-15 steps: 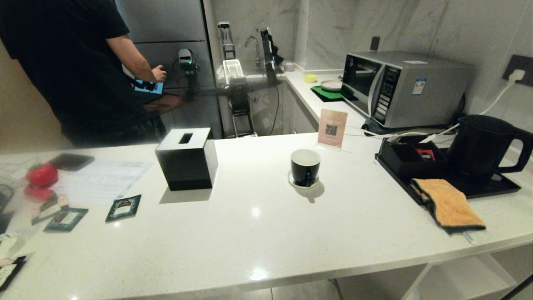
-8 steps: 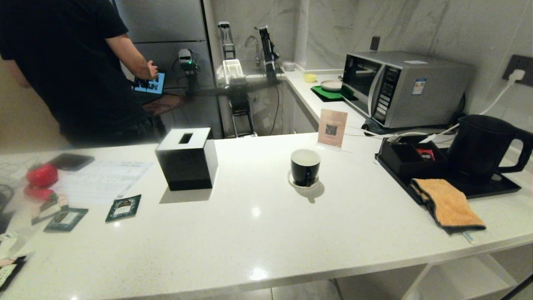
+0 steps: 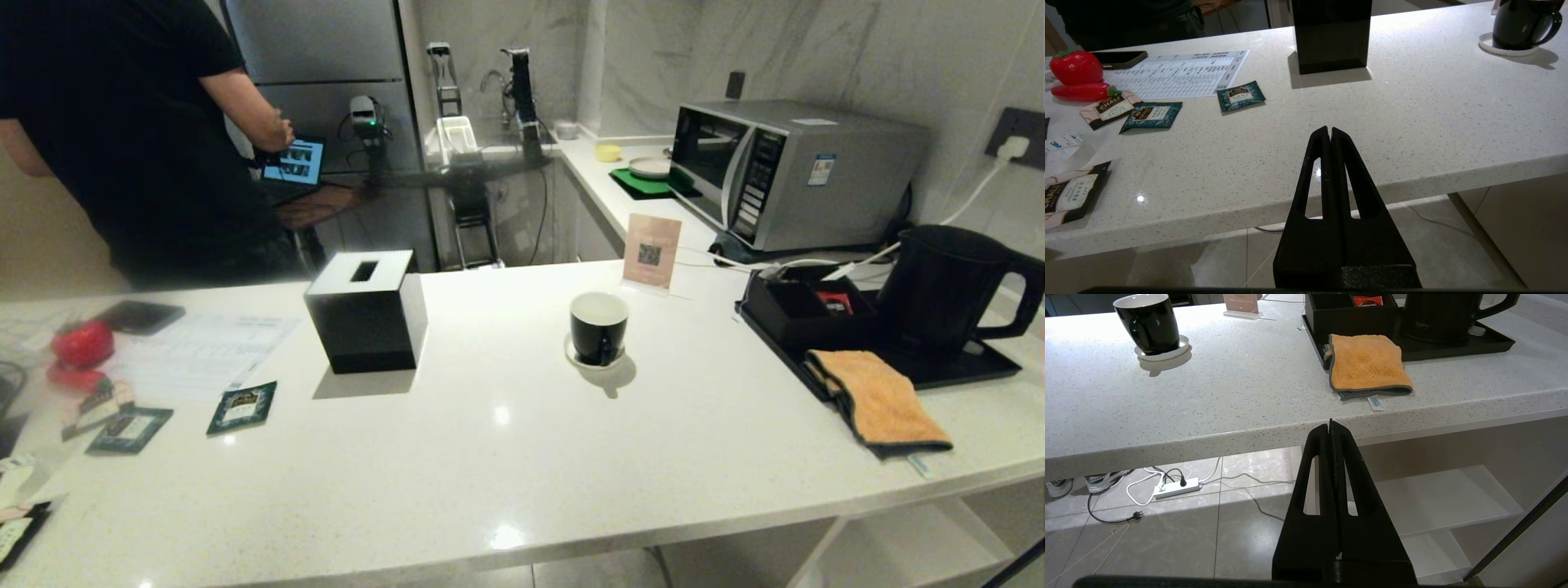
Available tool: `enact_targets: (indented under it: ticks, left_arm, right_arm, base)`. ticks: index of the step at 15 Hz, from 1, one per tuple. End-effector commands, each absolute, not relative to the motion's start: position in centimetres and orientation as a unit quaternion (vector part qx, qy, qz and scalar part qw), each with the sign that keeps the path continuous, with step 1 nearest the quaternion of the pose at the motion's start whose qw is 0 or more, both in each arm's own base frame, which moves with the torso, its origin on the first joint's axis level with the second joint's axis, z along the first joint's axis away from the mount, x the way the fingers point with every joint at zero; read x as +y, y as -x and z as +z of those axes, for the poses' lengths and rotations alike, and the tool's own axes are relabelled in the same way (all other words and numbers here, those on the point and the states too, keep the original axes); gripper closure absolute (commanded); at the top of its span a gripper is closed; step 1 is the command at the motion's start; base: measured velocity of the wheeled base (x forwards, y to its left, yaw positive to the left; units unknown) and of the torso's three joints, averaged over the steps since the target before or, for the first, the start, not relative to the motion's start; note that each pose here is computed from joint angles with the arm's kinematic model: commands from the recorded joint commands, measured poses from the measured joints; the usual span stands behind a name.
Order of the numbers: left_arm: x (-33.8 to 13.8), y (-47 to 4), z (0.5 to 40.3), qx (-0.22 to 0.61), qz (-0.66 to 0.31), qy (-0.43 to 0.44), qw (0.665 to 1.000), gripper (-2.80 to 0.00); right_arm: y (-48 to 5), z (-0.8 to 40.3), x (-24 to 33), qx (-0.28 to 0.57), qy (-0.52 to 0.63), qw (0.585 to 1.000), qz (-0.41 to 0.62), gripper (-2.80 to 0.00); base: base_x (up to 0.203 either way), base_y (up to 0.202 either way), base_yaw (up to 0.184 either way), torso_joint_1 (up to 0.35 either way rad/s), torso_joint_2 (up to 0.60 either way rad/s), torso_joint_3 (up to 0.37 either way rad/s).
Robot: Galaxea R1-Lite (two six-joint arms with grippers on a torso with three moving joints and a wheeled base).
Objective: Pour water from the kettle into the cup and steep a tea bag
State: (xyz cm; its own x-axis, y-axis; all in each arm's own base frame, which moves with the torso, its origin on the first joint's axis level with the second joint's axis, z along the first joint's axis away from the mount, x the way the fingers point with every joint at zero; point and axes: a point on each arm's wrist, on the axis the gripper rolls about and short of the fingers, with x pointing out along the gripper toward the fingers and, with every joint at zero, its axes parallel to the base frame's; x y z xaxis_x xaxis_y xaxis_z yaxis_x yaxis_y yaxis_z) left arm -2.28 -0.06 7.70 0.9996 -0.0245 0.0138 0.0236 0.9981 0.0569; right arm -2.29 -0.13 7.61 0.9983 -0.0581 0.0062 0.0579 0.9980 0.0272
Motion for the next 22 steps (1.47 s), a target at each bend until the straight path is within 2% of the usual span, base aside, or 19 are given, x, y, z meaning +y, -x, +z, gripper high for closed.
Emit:
enact_targets:
  ticks: [1,17,22]
  left_arm:
    - [-0.1,2.3,7.7,-0.006,-0.012,-0.028,1.0,0.0]
    - [-0.1,2.3,7.7,-0.006,-0.012,-0.028,1.0,0.0]
    - [-0.1,2.3,7.7,-0.006,-0.012,-0.028,1.0,0.0]
  right_arm:
    - [2.3,7.6,-0.1,-0.003,-0.013,0.999,-0.029,0.0]
    - [2.2,7.6,-0.1,-0.001,-0.025,0.999,-0.032,0.0]
    - [0.6,9.6,-0.2,0.045,-0.028,0.998,-0.037,0.0]
  base:
    - [0.0,0.0,0.0,0.0,0.0,0.0]
    - [0.0,0.0,0.0,0.0,0.0,0.0]
    - [0.0,0.0,0.0,0.0,0.0,0.0]
